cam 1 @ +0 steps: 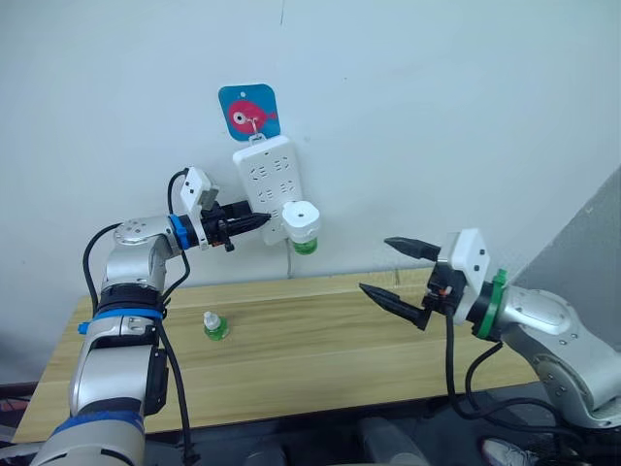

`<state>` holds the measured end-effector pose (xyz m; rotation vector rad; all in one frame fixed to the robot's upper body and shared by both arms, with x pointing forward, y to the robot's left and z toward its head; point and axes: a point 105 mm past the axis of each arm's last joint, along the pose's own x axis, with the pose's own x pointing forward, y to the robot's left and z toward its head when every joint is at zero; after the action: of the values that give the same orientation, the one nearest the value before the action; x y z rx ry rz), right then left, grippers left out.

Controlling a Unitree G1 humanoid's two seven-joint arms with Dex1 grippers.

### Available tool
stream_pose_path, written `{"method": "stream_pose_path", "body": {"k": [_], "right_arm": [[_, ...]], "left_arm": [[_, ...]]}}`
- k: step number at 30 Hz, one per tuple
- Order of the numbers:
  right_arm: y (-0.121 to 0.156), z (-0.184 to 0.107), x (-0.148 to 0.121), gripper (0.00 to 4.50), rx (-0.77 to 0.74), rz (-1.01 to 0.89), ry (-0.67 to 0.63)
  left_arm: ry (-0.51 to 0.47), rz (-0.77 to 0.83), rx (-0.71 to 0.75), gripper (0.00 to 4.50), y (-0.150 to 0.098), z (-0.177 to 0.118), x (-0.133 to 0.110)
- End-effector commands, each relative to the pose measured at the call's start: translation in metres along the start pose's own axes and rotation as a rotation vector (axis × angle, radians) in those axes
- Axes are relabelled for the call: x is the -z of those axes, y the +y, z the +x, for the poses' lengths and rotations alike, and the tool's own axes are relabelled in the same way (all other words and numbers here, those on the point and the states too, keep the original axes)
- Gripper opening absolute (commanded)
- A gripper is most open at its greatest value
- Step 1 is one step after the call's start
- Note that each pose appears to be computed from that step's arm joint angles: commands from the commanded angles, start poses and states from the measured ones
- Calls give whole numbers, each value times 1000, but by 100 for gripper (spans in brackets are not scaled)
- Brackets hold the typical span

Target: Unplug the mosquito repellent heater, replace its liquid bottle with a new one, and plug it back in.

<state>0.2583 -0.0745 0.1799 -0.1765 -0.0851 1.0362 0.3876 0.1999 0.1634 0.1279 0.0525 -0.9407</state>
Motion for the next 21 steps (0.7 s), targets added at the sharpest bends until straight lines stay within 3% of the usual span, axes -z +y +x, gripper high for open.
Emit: {"method": "stream_pose_path", "body": {"k": [1,12,21], "right_arm": [[-1,25,-6,450,24,-12,-22],[-8,95,-20,450,205,31,-9],[-11,113,-17,450,272,64,73]], "left_arm": [[-19,37,12,134,-3,1,-13],[-6,25,16,133,-11,-1,-9],[1,25,11,133,-13,-2,-7]]}}
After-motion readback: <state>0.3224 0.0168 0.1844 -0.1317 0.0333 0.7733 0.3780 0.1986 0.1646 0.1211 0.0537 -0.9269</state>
